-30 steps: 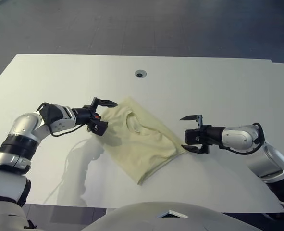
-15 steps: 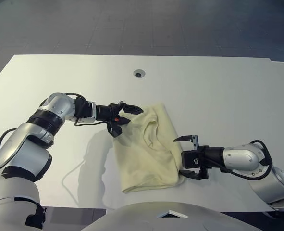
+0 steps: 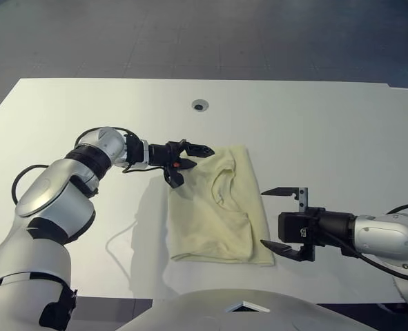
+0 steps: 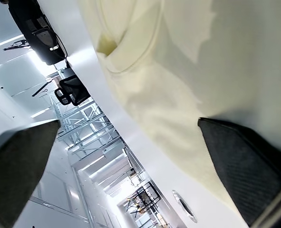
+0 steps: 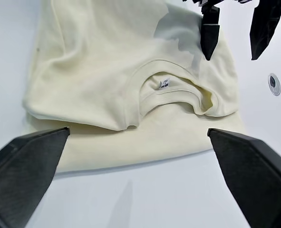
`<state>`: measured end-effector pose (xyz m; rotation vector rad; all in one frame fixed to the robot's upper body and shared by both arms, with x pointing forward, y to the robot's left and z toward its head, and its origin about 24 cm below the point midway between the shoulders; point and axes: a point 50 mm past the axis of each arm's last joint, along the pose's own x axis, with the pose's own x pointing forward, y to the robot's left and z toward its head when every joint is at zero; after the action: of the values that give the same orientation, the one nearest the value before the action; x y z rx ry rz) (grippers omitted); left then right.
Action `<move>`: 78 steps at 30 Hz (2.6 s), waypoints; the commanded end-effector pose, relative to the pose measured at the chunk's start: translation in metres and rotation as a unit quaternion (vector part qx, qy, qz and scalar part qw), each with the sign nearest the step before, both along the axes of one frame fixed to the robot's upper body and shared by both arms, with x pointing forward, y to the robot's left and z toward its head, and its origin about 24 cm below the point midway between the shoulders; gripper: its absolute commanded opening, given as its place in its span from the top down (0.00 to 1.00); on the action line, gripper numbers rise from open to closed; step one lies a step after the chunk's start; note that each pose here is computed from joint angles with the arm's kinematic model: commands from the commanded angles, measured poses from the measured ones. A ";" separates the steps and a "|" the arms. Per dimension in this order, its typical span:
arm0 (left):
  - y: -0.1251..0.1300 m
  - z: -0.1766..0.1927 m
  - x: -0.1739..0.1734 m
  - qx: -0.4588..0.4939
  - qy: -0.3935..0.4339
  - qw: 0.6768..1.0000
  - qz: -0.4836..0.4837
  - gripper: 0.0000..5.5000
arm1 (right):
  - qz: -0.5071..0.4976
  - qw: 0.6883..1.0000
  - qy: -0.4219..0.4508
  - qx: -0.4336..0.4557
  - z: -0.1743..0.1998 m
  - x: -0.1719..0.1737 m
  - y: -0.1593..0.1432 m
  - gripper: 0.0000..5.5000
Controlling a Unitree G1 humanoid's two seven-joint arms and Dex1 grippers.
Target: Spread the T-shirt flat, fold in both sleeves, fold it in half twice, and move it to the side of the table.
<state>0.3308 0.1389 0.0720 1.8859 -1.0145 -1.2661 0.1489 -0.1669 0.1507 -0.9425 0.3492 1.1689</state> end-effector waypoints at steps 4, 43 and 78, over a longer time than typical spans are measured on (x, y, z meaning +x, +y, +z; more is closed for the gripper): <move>0.001 0.030 0.009 -0.073 -0.055 0.995 -0.029 0.02 | -0.008 0.998 -0.060 -0.005 0.009 0.025 -0.018 0.02; 0.090 -0.016 -0.176 -0.102 0.313 0.934 0.139 0.02 | 0.180 0.983 0.027 -0.010 -0.070 0.015 -0.030 0.02; 0.063 -0.042 -0.178 -0.067 0.404 0.903 0.127 0.02 | 0.325 0.940 -0.100 0.035 -0.074 0.010 0.008 0.13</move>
<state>0.1593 0.1923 0.0478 1.0869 -0.5267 -1.4706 0.1584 -0.1563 0.0771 -1.1145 -0.1923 1.6519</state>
